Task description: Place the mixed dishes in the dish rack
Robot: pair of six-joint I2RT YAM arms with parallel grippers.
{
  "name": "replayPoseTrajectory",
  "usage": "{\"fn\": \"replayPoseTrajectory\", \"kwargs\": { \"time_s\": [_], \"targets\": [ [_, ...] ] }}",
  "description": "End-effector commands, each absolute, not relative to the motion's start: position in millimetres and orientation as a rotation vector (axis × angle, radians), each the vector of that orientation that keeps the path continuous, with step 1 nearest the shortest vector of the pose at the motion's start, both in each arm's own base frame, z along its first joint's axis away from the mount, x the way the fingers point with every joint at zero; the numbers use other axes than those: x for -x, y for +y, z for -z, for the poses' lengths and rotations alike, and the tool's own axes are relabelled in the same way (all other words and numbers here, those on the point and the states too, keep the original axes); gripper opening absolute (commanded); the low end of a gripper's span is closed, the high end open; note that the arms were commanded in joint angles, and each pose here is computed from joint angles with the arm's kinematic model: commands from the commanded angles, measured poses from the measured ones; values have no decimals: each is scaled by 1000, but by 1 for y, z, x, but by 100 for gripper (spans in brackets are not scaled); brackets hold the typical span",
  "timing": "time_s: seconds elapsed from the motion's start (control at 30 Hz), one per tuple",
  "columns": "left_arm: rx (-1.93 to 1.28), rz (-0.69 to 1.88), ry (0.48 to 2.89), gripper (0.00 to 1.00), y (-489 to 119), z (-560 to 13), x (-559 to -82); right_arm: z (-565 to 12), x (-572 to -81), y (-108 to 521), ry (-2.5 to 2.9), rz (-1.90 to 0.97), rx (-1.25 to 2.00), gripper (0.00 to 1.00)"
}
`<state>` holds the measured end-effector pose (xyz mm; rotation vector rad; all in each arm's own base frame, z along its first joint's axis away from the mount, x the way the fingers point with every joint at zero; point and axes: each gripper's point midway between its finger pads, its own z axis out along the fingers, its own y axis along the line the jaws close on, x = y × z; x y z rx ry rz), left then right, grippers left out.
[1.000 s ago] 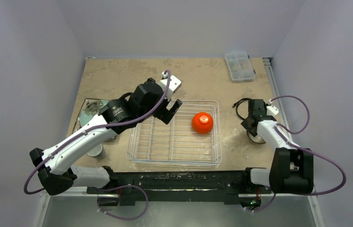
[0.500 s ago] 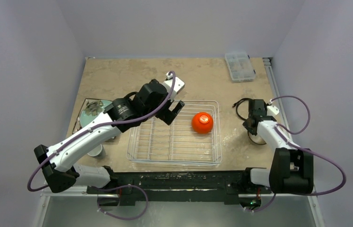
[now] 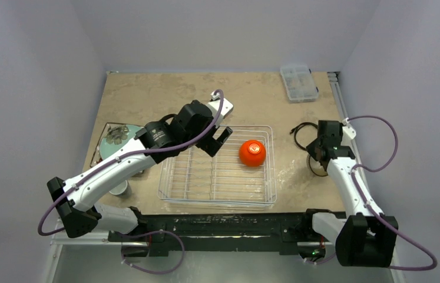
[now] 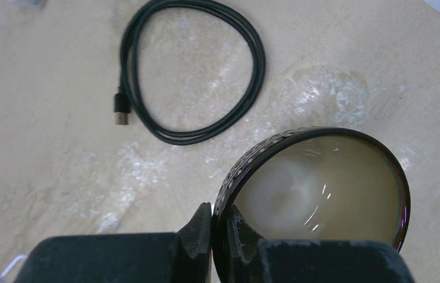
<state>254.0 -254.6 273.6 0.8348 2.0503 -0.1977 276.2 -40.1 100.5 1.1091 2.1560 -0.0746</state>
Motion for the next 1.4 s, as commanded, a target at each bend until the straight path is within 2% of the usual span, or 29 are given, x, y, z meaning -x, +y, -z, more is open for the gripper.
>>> {"fn": "replayPoseTrajectory", "kwargs": {
  "time_s": [0.0, 0.23, 0.37, 0.67, 1.17, 1.37],
  "targets": [
    [-837, 223, 2025, 95, -261, -283, -256, -170, -308, -19, 1991, -187, -1004, 0],
    [-847, 228, 2035, 95, -264, -280, -256, -266, -321, 49, 1826, -679, -653, 0],
    [-851, 247, 2040, 96, -267, -280, -254, -315, -317, 82, 1732, -946, -567, 0],
    [-851, 313, 2026, 96, -272, -286, -248, -366, -303, 138, 1547, -1449, -560, 0],
    [-708, 565, 1799, 98, -283, -323, -236, -363, -294, 244, 1521, -1872, -702, 0],
    [-661, 603, 1795, 93, -291, -322, -240, -364, -286, 265, 1477, -1962, -764, 0]
  ]
}}
